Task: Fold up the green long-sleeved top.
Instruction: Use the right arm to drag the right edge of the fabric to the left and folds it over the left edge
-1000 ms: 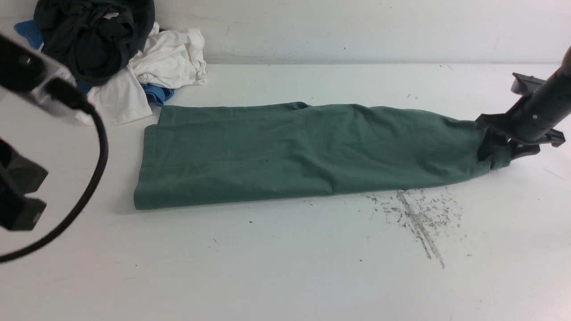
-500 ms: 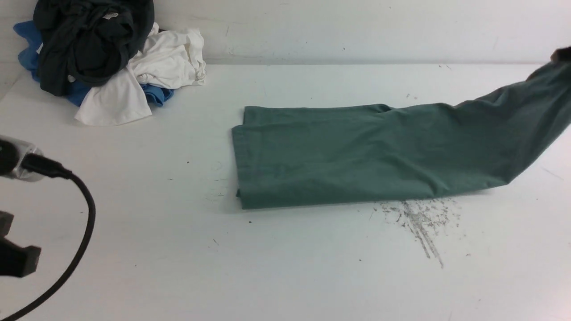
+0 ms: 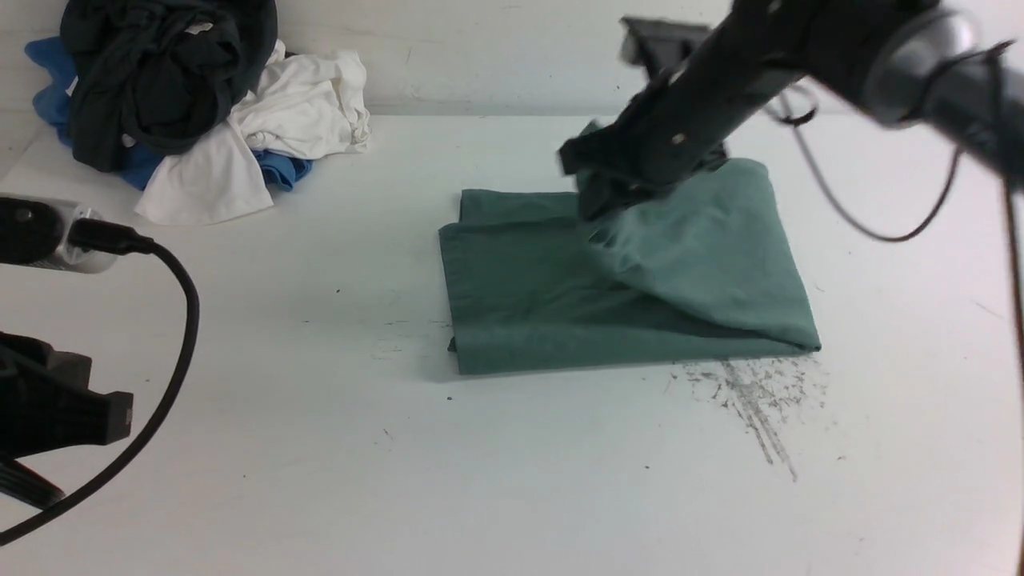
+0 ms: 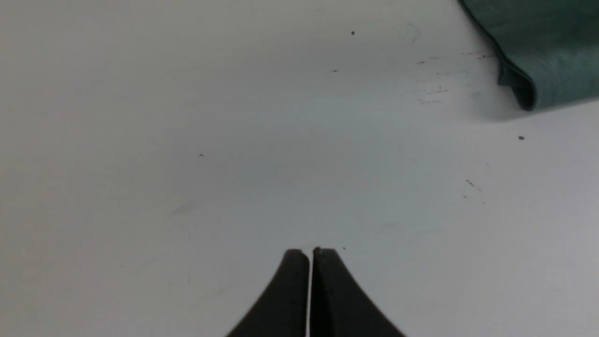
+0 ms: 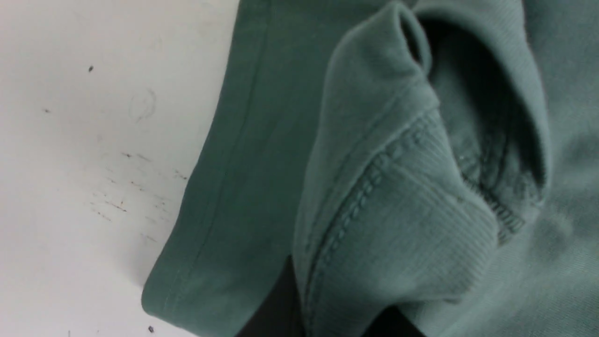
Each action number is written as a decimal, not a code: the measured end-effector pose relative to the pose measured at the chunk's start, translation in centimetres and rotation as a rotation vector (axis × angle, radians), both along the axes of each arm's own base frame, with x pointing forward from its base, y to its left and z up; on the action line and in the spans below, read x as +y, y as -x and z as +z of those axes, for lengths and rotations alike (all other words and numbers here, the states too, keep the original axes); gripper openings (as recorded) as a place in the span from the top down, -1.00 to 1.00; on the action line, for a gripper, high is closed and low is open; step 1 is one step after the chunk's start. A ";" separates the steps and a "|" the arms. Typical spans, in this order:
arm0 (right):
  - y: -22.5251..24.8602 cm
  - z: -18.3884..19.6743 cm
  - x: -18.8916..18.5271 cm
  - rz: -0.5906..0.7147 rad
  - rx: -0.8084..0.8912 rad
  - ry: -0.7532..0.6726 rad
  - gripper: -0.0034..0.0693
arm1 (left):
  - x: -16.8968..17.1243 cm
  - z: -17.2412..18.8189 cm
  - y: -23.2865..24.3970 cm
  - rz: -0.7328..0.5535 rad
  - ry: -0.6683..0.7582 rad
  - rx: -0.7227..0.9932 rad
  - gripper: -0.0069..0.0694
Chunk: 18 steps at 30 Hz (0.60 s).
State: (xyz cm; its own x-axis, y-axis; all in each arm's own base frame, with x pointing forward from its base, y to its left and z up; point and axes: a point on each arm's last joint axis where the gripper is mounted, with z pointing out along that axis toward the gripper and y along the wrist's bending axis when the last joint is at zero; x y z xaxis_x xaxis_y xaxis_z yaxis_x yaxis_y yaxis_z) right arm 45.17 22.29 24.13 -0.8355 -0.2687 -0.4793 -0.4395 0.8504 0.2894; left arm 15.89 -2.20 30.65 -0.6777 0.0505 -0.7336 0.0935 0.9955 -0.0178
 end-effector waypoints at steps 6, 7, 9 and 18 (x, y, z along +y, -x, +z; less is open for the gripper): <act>-0.3 -5.5 2.9 -0.018 0.082 -0.024 0.80 | 0.0 -0.5 0.2 0.002 0.008 0.033 0.84; -0.2 -5.3 2.9 -0.021 0.081 -0.027 0.80 | 0.0 -0.5 0.2 0.002 0.008 0.033 0.84; -0.1 -4.3 2.9 -0.018 0.063 -0.036 0.80 | 0.0 -0.5 0.2 0.002 0.009 0.033 0.84; 0.3 -0.9 5.5 0.052 -0.050 -0.184 0.80 | -0.1 -0.9 -0.1 0.001 0.011 0.041 0.84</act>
State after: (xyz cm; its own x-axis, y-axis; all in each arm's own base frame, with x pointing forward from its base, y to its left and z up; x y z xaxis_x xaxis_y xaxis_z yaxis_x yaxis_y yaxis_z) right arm 44.90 27.76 23.19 -0.7967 -0.2143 -0.5651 -0.4989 0.7610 0.4147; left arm 15.99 -2.31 29.79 -0.7075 0.0418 -0.7054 0.0909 0.9953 -0.0322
